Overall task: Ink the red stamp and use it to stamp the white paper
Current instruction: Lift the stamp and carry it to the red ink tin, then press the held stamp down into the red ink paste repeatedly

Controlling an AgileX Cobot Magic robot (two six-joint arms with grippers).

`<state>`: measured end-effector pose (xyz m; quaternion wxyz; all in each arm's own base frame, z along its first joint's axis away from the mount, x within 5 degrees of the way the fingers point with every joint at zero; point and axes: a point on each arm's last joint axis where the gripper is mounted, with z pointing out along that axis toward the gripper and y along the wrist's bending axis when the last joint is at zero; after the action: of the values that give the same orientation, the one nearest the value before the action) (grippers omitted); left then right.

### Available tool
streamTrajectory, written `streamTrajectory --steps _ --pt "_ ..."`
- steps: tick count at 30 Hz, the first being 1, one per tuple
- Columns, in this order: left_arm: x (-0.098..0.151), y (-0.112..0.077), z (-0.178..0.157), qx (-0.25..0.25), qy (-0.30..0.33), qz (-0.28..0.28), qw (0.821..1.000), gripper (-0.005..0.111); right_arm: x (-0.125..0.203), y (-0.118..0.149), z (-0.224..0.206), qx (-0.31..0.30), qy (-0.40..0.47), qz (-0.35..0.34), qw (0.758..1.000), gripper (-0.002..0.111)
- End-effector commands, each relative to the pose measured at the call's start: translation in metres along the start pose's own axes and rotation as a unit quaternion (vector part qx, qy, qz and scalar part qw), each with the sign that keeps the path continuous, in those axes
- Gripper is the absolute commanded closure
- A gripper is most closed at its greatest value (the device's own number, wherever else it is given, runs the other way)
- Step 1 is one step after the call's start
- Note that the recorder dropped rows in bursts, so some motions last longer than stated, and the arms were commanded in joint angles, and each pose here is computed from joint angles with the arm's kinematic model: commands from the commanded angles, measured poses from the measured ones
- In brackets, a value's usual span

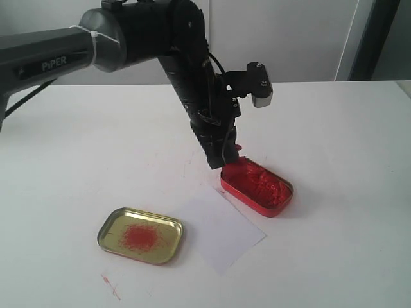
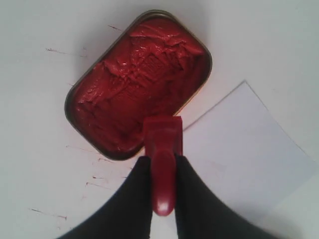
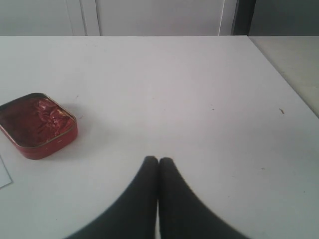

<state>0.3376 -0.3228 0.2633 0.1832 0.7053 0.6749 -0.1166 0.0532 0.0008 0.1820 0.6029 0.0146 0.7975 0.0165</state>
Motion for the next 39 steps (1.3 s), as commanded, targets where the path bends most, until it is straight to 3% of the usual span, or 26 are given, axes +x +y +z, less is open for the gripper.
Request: streamTrajectory --steps 1,23,39 --pt "-0.009 0.001 0.006 0.007 -0.003 0.001 1.0 0.107 0.0 0.0 0.0 -0.001 -0.007 0.001 1.0 0.108" --pt "-0.009 0.029 0.06 -0.027 -0.018 -0.019 0.999 0.107 0.0 0.0 0.0 -0.001 -0.007 0.001 1.0 0.108" --pt "0.0 0.031 0.076 -0.013 0.018 -0.012 1.0 0.107 0.0 0.0 0.0 -0.001 -0.007 0.001 1.0 0.108"
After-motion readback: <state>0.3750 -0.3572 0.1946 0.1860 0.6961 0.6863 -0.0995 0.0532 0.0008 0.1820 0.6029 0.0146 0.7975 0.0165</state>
